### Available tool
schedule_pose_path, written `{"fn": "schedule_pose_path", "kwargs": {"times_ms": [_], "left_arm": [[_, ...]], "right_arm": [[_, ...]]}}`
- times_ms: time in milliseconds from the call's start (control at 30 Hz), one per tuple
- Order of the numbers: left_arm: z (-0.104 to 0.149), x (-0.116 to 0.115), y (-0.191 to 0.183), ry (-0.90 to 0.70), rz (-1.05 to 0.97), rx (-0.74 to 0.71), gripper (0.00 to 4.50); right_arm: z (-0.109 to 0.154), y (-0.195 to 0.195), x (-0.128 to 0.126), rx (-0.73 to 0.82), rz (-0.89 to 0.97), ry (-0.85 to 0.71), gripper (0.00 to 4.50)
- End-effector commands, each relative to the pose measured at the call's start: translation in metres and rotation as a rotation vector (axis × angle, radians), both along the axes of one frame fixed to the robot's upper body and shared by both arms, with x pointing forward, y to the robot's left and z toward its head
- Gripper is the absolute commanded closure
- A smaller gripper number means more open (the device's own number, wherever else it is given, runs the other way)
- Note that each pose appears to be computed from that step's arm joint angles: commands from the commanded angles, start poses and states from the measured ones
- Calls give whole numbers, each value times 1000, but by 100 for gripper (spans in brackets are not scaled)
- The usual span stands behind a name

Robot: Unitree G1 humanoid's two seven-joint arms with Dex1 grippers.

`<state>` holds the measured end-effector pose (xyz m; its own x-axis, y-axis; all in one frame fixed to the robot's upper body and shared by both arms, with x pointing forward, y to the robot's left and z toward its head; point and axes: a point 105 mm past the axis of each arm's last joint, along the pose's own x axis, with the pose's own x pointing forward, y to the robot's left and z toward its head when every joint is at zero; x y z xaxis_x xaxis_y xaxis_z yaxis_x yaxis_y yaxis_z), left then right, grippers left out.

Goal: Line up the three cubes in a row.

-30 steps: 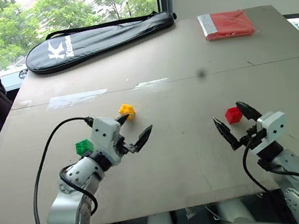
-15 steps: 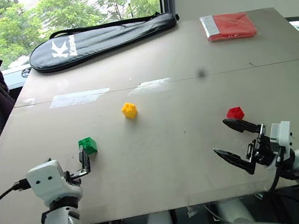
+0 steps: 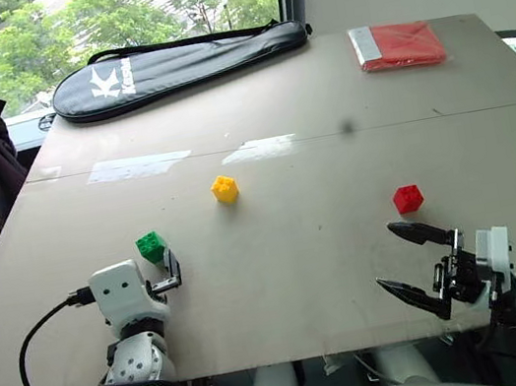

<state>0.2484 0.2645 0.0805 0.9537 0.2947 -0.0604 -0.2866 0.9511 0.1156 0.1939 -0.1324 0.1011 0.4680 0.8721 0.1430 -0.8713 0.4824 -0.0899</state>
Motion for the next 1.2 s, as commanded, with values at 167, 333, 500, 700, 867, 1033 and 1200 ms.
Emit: {"fn": "schedule_pose_path", "kwargs": {"times_ms": [167, 333, 500, 700, 867, 1033, 1200], "left_arm": [[4, 16, -7, -3, -36, 62, 0], [0, 20, -4, 14, -10, 58, 82], [-7, 18, 3, 51, 49, 60, 313], [-5, 19, 2, 42, 40, 31, 326], [13, 28, -37, -23, -325, -34, 326], [24, 27, -71, 2, -808, -6, 326], [32, 24, -108, 68, -1267, 78, 326]], "right_arm": [[8, 3, -3, 18, -16, -49, 4], [8, 3, -3, 21, -20, -53, 0], [9, 4, -2, 25, -20, -61, 0], [10, 5, -2, 32, -22, -65, 0], [7, 2, -6, 33, -38, -47, 0], [5, -6, -4, 18, -68, -53, 0], [5, -11, -4, 16, -108, -57, 0]]}}
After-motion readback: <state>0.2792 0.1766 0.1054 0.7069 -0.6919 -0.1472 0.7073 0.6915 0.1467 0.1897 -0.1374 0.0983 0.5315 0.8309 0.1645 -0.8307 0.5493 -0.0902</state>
